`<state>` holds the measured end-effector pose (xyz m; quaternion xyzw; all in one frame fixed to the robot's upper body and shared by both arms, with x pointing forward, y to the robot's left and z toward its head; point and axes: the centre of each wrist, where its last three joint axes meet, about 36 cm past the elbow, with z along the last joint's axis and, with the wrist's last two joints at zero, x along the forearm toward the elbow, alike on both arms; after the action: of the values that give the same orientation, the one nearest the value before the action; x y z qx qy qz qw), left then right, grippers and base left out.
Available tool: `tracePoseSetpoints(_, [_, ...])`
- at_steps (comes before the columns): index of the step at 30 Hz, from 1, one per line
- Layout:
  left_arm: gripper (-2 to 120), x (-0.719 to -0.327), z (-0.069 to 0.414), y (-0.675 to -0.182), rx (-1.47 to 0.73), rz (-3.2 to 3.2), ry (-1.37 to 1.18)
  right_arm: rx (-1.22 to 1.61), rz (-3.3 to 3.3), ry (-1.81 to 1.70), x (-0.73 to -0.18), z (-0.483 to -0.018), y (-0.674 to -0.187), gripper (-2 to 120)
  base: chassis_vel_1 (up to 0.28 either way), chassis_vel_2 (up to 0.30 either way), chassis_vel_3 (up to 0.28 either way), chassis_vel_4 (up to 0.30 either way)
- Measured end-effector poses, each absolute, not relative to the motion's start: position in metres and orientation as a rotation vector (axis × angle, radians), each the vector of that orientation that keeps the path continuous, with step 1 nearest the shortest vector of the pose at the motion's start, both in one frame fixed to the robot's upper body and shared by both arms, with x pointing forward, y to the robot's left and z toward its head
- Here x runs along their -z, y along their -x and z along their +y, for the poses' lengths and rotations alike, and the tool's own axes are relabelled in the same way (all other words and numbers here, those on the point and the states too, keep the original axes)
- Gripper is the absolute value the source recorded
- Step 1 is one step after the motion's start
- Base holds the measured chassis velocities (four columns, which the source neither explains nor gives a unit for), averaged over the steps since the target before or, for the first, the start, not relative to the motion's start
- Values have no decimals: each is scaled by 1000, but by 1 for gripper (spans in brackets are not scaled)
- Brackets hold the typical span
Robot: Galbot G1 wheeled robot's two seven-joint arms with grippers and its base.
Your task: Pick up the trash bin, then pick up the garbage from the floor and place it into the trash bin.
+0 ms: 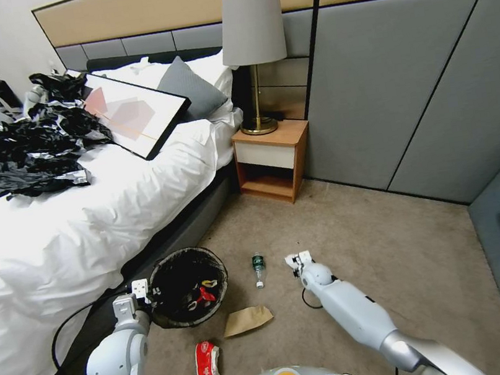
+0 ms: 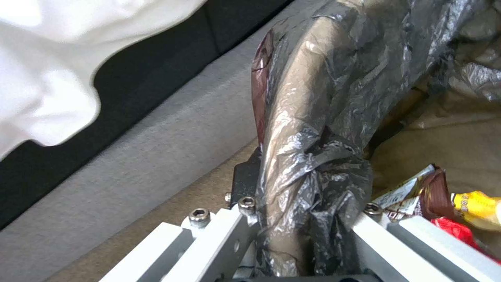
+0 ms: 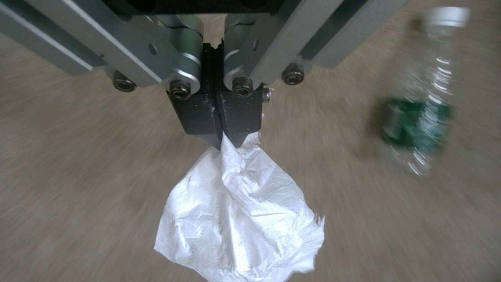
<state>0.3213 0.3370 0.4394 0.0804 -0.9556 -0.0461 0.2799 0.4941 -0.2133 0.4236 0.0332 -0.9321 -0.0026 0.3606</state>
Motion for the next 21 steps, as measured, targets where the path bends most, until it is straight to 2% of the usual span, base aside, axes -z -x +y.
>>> tracePoseSetpoints(1, [0, -440, 336, -322, 127, -2561, -208, 13, -2444, -107, -450, -217, -487, 0, 0, 0, 0, 0])
tracePoseSetpoints(2, [0, -440, 336, -322, 127, -2561, -208, 13, -2444, -107, -450, -217, -487, 0, 0, 0, 0, 0])
tracePoseSetpoints(4, [0, -443, 332, -323, 129, -2559, -193, 32, -2525, -187, -500, -220, -471, 0, 0, 0, 0, 0])
tracePoseSetpoints(5, [0, -443, 332, -323, 129, -2559, -193, 32, -2525, -187, -500, -220, -471, 0, 0, 0, 0, 0])
tracePoseSetpoints(8, [0, -445, 328, -324, 120, -2555, -176, 88, -2624, -395, -567, -211, -446, 0, 0, 0, 0, 0])
tracePoseSetpoints(9, [0, -445, 328, -324, 120, -2555, -176, 88, -2624, -395, -567, -211, -446, 0, 0, 0, 0, 0])
tracePoseSetpoints(11, [0, -445, 325, -324, 117, -2558, -168, 142, -2651, -615, -613, -197, -426, 0, 0, 0, 0, 0])
tracePoseSetpoints(15, [0, -445, 324, -324, 119, -2558, -168, 190, -2617, -869, -651, -177, -415, 0, 0, 0, 0, 0])
tracePoseSetpoints(21, [0, -445, 324, -324, 117, -2556, -168, 194, -2505, -1125, -666, -146, -414, 0, 0, 0, 0, 0])
